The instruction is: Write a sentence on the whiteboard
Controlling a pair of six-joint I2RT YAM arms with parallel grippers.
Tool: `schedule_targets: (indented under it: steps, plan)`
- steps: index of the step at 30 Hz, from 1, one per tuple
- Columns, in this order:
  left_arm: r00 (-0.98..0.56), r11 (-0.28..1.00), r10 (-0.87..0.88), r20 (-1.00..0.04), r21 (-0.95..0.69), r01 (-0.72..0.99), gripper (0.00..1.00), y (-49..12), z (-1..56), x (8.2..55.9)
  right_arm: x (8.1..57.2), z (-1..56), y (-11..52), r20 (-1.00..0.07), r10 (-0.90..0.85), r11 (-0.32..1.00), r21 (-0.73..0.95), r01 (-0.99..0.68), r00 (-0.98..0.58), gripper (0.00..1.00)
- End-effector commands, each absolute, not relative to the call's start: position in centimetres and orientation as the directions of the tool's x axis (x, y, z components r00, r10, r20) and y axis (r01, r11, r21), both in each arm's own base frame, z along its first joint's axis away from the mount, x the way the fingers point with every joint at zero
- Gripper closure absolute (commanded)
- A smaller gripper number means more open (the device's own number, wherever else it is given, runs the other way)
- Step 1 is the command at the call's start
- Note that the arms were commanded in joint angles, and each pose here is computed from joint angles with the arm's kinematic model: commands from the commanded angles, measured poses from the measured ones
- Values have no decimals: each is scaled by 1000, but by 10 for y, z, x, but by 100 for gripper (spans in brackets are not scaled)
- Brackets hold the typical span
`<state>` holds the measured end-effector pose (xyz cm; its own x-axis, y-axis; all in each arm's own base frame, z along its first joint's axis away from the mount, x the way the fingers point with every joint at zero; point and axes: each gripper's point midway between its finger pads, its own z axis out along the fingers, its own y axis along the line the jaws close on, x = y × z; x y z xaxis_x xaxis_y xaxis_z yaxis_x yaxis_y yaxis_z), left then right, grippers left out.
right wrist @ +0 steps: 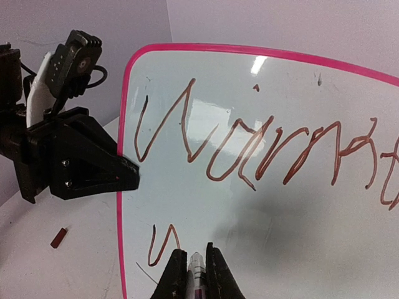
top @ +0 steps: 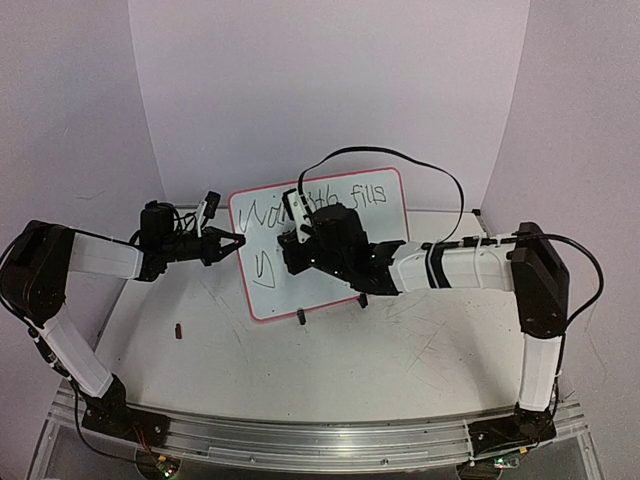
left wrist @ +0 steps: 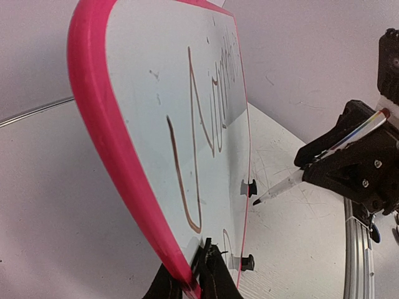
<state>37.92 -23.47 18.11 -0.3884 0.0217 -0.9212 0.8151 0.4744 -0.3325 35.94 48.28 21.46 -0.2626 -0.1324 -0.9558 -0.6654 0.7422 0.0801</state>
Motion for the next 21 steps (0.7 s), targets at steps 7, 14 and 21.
schedule_targets:
  steps: [7,14,21]
  plan:
    - [-336,601,123,-934,-200,774,100,-221,157,399,372,228,498,-973,-109,742,57,-668,-204,100]
    - [-336,598,123,-934,-200,776,100,-221,158,399,376,224,501,-973,-114,744,52,-666,-203,100]
    - [-336,600,123,-934,-199,775,100,-221,158,399,374,212,502,-965,-125,736,64,-674,-228,100]
